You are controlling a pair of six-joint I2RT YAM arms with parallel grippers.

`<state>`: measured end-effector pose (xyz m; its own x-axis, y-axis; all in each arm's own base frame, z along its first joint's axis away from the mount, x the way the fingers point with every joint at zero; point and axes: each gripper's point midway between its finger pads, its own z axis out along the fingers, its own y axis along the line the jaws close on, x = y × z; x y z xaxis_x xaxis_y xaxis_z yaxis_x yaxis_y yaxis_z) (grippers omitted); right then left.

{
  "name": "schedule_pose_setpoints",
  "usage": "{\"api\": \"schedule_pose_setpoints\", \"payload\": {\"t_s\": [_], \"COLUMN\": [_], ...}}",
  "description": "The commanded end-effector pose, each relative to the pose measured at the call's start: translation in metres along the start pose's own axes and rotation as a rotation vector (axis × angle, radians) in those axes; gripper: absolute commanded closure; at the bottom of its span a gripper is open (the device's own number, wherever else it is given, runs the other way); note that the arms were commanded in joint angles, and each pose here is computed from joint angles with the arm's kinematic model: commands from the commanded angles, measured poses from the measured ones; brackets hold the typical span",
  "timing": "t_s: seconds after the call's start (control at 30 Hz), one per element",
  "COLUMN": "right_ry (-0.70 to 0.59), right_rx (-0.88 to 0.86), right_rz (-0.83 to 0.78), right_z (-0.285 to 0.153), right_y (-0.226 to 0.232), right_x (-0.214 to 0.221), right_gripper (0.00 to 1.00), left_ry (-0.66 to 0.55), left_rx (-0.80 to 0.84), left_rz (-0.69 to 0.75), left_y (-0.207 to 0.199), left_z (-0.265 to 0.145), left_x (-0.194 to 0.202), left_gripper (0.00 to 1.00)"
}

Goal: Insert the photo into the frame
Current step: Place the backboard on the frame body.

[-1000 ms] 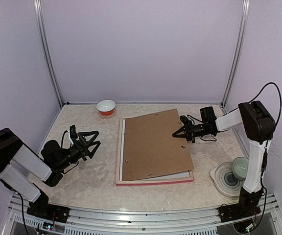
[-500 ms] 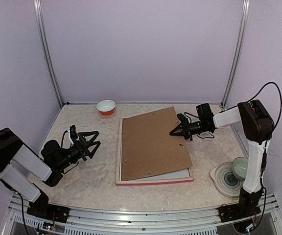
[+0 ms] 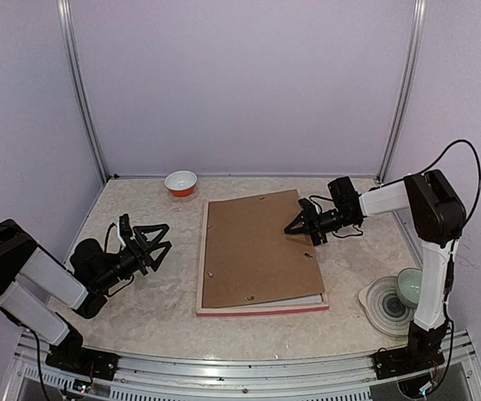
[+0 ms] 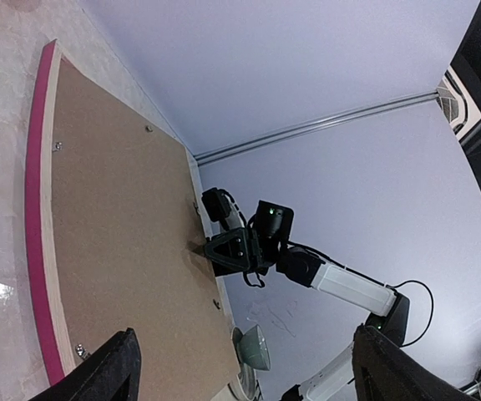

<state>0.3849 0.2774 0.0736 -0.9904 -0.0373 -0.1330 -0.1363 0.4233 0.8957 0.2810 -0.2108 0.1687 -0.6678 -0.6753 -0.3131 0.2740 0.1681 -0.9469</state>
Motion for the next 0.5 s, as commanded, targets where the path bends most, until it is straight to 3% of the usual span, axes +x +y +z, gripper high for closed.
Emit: {"api": "schedule_pose_setpoints", "payload": {"t_s": [0.0, 0.47], "right_ry": [-0.021, -0.025], "right_rx": [0.057, 0.213], "right_rz": [-0.077, -0.105], "right_z": [-0.0073, -0.0154], "right_y": [0.0194, 0.0149], "right_x": [-0.0064, -0.0064], "right_gripper": [0.5, 0.32], "left_ry": [-0.006, -0.011], "left_rx": [0.026, 0.022], "left_rz": [0.022, 0.027], "left_y": [-0.0103, -0.0121], "left_z": [0.0042, 0.0043], "left_x": [-0.0039, -0.0056], "left_gripper": [0.14, 0.13]}}
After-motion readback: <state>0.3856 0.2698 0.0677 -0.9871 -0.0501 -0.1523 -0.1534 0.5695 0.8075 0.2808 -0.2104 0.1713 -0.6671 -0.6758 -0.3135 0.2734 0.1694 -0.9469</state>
